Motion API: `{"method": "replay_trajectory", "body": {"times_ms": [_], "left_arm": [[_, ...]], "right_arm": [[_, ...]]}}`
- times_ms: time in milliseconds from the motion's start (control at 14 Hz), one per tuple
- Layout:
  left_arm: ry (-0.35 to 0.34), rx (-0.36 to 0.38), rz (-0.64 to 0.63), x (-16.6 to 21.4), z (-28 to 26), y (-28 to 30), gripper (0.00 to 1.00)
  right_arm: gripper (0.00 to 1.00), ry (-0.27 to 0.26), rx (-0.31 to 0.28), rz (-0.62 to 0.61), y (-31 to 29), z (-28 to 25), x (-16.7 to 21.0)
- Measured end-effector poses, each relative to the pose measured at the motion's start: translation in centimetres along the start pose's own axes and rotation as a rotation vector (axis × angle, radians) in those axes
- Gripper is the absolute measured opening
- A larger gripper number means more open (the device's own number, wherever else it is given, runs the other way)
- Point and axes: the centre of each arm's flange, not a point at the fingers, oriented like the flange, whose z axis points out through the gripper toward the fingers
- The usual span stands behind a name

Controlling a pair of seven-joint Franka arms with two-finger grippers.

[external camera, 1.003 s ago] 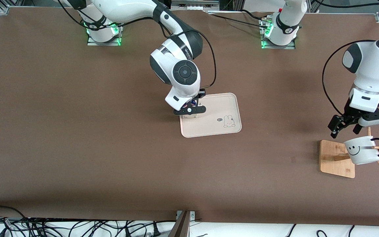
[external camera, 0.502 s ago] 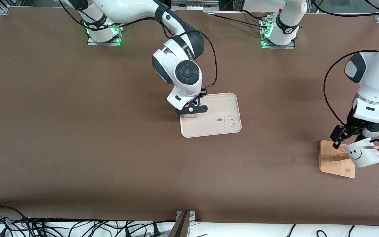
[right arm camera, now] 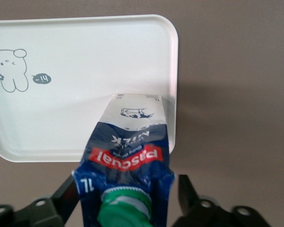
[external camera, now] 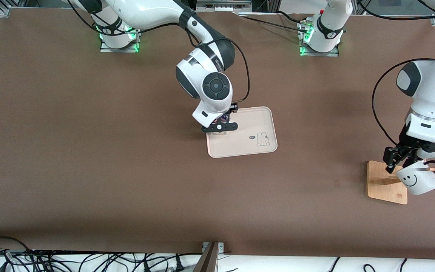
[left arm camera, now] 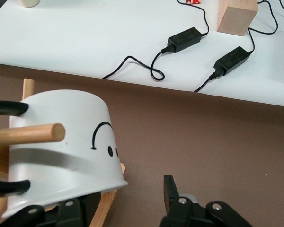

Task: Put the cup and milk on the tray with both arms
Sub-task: 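Lower the carton onto the tray while the left gripper grasps the mug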

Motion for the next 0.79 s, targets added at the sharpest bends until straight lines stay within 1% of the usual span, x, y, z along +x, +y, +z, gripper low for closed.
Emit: {"method": "replay_trajectory", "body": {"times_ms": [72, 215, 287, 502, 573, 717, 788], "left_arm": [[0.021, -0.006, 0.004, -0.4, -0.3, 0.2, 0.6], [0.095, -0.031, 0.006, -2.0, -0.5, 0.3, 0.59], [0.118, -0.04, 0.002, -3.0, -0.3, 0.0, 0.59], [0.128, -0.041, -0.005, -3.9, -0.1, -0.6, 0.6], [0.128, -0.039, -0.006, -3.9, -0.1, -0.7, 0.63], [0.129, -0.037, -0.009, -3.8, -0.2, -1.0, 0.64], [0.128, -0.035, -0.011, -3.9, -0.1, -1.1, 0.63]], "right_arm": [[1.0, 0.002, 0.002, 0.01, -0.1, -0.1, 0.0], [1.0, 0.01, 0.008, 0.011, -0.2, -0.4, 0.0], [1.0, 0.014, 0.011, 0.011, -0.3, -0.7, 0.0], [1.0, 0.02, 0.034, 0.026, -0.4, -1.9, -0.1], [1.0, 0.025, 0.042, 0.032, -0.3, -2.7, -0.2], [1.0, 0.033, 0.041, 0.043, 0.4, -4.5, -0.3], [1.0, 0.031, 0.036, 0.05, 0.9, -5.3, -0.4]]}}
